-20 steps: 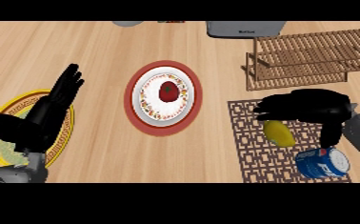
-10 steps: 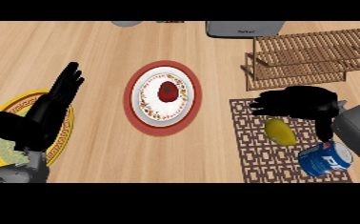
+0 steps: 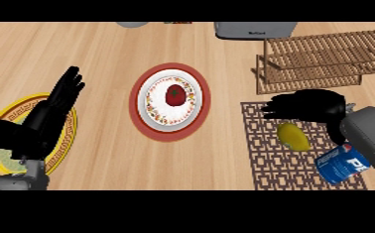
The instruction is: Pick the lemon from the placemat and place it in the tiered shelf
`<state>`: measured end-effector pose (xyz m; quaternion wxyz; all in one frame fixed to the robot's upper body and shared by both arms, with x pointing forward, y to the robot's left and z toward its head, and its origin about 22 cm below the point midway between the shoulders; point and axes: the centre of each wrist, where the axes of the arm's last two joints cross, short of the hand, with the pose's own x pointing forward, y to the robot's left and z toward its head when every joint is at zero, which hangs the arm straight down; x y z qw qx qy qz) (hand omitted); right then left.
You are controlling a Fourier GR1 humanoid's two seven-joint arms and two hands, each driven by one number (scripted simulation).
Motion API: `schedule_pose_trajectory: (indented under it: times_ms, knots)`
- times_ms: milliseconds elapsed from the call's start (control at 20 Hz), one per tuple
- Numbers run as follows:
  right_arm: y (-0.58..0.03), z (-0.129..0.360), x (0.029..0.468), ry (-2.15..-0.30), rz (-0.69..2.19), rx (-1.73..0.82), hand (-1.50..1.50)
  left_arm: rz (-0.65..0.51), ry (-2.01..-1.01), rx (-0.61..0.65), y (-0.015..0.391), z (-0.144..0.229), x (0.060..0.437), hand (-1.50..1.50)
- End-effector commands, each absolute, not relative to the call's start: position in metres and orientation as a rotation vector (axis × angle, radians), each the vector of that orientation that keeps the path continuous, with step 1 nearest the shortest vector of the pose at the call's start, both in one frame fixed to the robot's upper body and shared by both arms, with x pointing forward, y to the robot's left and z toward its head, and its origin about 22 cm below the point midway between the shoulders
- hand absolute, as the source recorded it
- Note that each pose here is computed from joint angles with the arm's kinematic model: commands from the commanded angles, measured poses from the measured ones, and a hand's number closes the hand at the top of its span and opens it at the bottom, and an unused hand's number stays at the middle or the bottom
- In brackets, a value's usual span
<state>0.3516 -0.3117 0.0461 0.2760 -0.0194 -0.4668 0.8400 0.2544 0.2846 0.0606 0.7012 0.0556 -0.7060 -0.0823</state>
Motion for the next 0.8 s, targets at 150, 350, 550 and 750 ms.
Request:
schedule_pose_trajectory:
  times_ms: [150,350,550,750]
  knots:
    - [-0.308,0.001,0.347,-1.191,2.265,0.036,-1.5,-0.182,-1.572,0.123,0.291,0.068,0.256,0.0]
    - [-0.299,0.013,0.362,-1.187,2.263,0.067,-1.5,-0.183,-1.573,0.123,0.293,0.058,0.267,0.0]
    - [-0.307,-0.027,0.336,-1.153,2.263,0.109,-1.5,-0.176,-1.566,0.129,0.288,0.069,0.256,0.0]
    - [-0.314,-0.015,0.361,-1.145,2.241,0.116,-1.5,-0.192,-1.568,0.103,0.268,0.063,0.249,0.0]
